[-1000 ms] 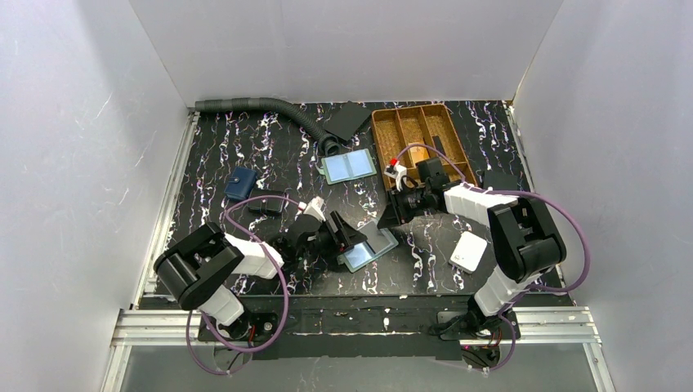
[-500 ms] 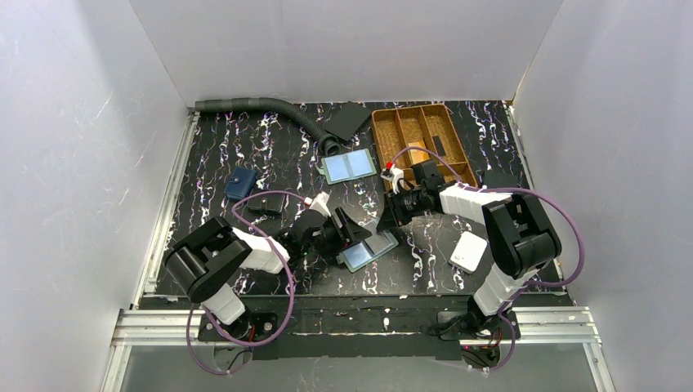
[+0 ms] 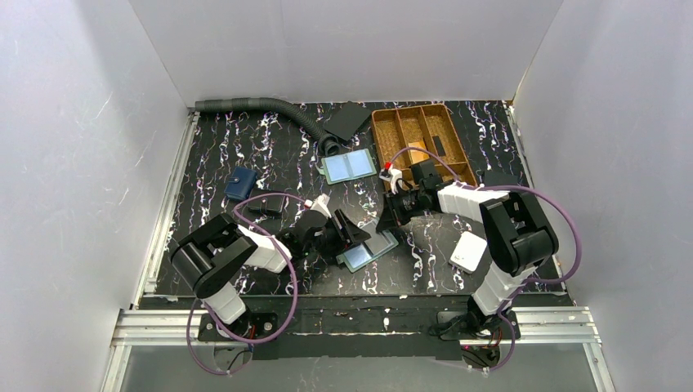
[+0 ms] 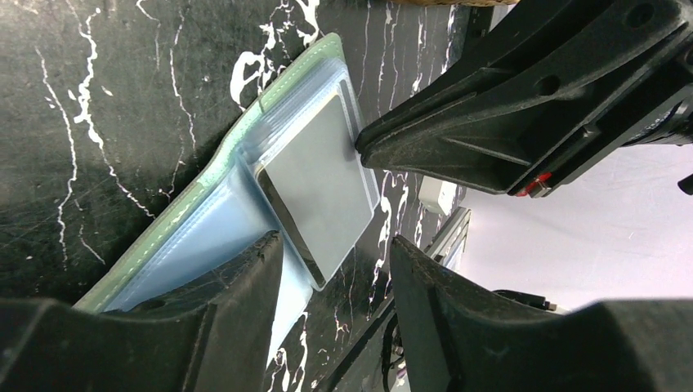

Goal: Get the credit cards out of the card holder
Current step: Remove the credit card from the card holder.

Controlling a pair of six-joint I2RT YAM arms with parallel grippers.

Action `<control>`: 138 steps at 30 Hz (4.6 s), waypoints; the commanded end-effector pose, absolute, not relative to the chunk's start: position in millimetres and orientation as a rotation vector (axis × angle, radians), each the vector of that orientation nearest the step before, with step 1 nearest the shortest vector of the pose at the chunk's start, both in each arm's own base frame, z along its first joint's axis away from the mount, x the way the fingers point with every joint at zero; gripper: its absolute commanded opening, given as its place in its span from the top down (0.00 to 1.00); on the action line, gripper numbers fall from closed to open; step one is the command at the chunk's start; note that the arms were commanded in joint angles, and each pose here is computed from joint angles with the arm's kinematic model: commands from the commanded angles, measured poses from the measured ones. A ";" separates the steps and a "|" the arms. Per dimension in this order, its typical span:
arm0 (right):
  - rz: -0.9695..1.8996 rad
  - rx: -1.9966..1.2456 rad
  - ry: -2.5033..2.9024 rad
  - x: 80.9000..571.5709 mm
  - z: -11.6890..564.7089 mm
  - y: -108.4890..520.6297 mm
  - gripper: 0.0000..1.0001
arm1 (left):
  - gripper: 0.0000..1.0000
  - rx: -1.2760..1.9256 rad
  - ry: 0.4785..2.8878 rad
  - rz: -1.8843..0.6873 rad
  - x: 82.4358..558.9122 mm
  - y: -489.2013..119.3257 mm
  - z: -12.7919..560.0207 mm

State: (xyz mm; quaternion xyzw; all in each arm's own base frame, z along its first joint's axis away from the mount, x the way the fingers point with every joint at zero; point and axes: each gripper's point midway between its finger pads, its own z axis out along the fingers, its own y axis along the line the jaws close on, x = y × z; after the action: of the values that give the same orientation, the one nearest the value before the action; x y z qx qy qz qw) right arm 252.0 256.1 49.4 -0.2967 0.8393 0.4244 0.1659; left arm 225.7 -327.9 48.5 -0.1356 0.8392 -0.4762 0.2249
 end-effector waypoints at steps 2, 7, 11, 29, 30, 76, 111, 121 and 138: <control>1.248 -0.859 2.404 251.7 49.6 262.4 0.84 | 0.52 -0.411 2.319 -1.298 230.5 -325.8 43.6; 1.243 -0.858 2.431 250.0 43.8 262.6 0.86 | 0.53 -0.462 2.346 -1.284 229.4 -323.0 33.7; 1.210 -0.861 2.465 249.4 36.8 262.0 0.89 | 0.58 -0.498 2.354 -1.267 229.4 -318.9 29.1; 1.318 -0.993 2.459 225.9 37.7 276.0 0.99 | 0.66 -0.603 2.277 -1.217 241.1 -296.4 34.4; 1.340 -0.999 2.448 223.9 40.2 277.1 0.99 | 0.66 -0.604 2.273 -1.219 243.5 -295.7 35.2; 1.376 -0.877 2.457 229.9 44.1 276.3 0.88 | 0.69 -0.411 2.383 -1.312 225.4 -300.9 26.6; 1.410 -0.903 2.427 227.5 48.9 278.2 0.88 | 0.69 -0.416 2.381 -1.309 223.4 -297.9 27.0; 1.351 -0.902 2.506 224.4 30.4 277.7 0.88 | 0.68 -0.405 2.379 -1.326 223.1 -300.2 29.1; 1.186 -0.888 2.648 221.5 -2.0 271.4 0.82 | 0.74 -0.535 2.297 -1.469 225.5 -299.3 32.2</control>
State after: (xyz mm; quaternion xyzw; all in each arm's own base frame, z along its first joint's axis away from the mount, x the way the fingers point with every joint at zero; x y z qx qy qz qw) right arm 223.8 285.8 43.4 -0.2863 0.8311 0.4717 0.0688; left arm 225.6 -299.1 27.8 -0.1805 0.8268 -0.4998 0.1846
